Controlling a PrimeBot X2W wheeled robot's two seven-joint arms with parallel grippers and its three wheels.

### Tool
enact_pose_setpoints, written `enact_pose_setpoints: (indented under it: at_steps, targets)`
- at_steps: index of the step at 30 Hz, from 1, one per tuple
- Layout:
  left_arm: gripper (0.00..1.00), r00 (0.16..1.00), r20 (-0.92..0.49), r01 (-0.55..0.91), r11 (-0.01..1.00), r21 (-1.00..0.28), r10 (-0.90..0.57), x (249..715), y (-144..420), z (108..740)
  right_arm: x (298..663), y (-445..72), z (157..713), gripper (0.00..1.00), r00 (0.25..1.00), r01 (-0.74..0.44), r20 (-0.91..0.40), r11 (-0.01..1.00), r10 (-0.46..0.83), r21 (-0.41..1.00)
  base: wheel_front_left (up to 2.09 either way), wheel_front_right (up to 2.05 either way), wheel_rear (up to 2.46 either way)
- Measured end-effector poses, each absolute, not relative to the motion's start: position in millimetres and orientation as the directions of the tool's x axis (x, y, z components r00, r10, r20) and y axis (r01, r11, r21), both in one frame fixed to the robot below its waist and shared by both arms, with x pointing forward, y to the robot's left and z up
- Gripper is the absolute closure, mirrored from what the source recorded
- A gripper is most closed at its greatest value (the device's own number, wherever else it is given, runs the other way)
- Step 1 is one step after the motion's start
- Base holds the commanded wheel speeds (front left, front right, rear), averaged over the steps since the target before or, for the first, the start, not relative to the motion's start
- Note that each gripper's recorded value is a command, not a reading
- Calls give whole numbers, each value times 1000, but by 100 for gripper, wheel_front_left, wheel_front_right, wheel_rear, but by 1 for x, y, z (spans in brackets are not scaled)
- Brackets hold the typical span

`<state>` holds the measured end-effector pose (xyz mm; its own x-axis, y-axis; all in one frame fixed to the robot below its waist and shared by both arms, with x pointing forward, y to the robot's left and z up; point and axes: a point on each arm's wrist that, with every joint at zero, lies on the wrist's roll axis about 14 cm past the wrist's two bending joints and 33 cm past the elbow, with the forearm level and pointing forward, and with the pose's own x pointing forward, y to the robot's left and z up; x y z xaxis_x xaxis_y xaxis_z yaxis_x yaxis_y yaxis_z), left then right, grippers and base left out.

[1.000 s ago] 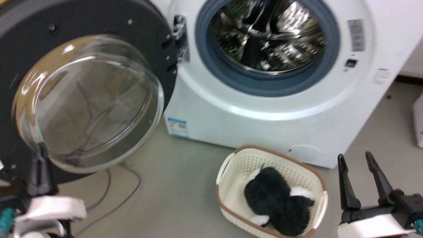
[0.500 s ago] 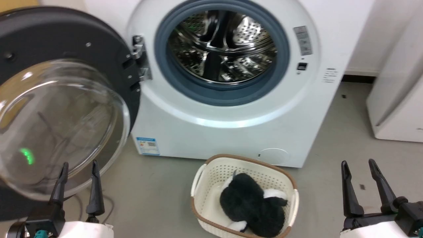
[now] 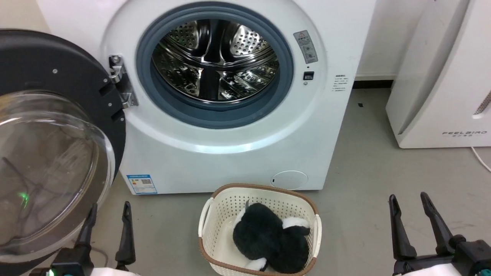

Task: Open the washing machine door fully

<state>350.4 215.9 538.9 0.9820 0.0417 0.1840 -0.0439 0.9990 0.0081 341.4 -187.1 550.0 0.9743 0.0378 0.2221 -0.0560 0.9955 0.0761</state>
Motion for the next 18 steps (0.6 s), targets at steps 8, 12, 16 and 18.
enact_pose_setpoints:
  at_steps: [8,12,16,18]
  targets:
    - [100,986,164,-43,999,10,41,351,214,532,339,-189,547,100,977,-49,212,996,32,77,0,0,0]
    - [100,987,154,-42,999,10,40,351,213,531,339,-188,545,100,979,-51,203,996,35,76,0,0,0]
    - [100,989,146,-38,999,10,36,351,211,530,340,-187,544,100,980,-54,193,996,39,74,0,0,0]
    - [100,989,142,-37,999,10,35,352,211,529,340,-187,544,100,981,-55,190,996,40,74,0,0,0]
